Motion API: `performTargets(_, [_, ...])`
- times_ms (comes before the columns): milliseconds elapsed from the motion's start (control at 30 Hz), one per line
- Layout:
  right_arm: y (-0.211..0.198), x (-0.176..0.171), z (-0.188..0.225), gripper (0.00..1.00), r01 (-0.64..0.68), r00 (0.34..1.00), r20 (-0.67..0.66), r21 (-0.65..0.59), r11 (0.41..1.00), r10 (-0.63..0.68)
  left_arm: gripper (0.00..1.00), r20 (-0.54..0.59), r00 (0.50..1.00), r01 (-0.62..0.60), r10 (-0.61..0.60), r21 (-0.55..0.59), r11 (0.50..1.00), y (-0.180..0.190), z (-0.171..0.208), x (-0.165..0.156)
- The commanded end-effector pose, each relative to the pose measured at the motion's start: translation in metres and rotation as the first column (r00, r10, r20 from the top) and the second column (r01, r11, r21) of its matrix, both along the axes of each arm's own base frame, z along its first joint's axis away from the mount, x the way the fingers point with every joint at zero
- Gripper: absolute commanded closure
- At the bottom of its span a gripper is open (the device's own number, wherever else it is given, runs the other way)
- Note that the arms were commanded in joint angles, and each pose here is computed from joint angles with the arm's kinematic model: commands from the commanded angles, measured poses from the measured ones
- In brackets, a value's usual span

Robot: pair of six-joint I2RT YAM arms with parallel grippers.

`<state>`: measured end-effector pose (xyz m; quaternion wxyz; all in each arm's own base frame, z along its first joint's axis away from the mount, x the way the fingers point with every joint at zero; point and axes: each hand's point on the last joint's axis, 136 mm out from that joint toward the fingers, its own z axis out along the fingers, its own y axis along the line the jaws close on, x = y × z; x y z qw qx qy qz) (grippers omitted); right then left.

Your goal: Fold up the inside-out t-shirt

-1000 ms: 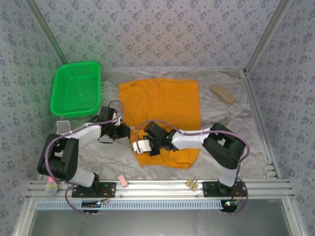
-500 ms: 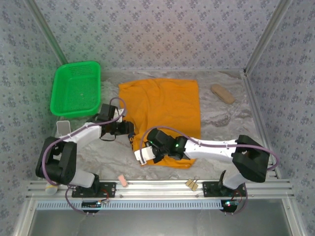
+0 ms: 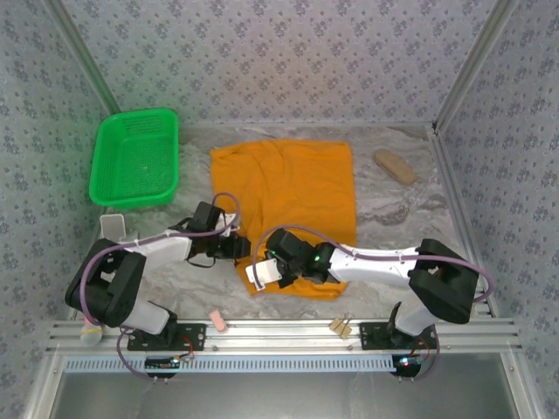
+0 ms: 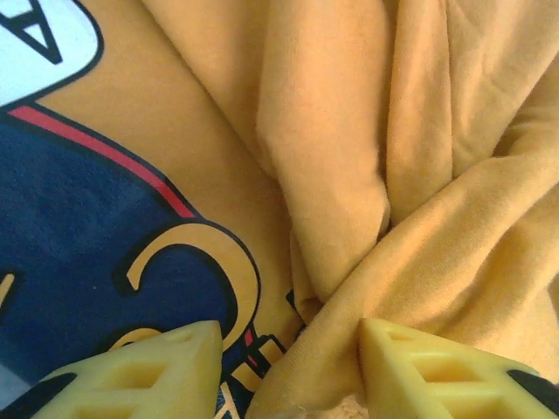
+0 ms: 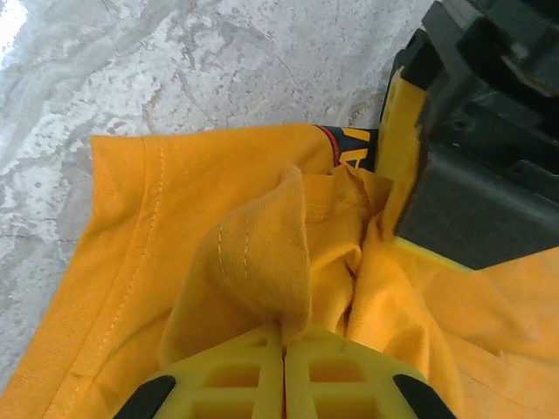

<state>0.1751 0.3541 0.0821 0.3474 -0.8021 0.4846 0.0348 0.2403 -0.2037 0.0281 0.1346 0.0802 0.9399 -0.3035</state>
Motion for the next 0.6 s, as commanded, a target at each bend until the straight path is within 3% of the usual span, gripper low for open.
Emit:
performTargets(0, [-0.002,-0.001,0.004,0.91,-0.017,1.0,0.009,0.017,1.0,0.017,0.79,0.011,1.0,-0.003,0.002,0.066,0.998,0.001,-0.008,0.006])
performTargets(100, [-0.004,-0.004,0.008,0.9,-0.026,1.0,0.005,0.02,0.999,0.026,1.0,0.017,1.0,-0.027,0.025,0.141,0.99,0.009,-0.003,0.016])
performTargets(233, [-0.011,-0.006,0.014,0.9,-0.041,0.995,0.089,-0.021,0.999,0.042,1.0,0.039,0.999,-0.041,0.036,0.14,0.989,0.006,0.02,0.028])
performTargets(433, [-0.022,-0.008,0.024,0.96,-0.037,0.984,0.17,-0.079,0.996,0.05,1.0,-0.051,0.99,-0.126,0.134,0.138,0.982,0.008,0.045,0.038])
performTargets(567, [-0.022,-0.015,0.022,0.91,-0.056,0.959,0.267,-0.153,0.987,0.095,1.0,-0.064,0.978,-0.186,0.197,0.145,0.972,0.018,0.048,0.051])
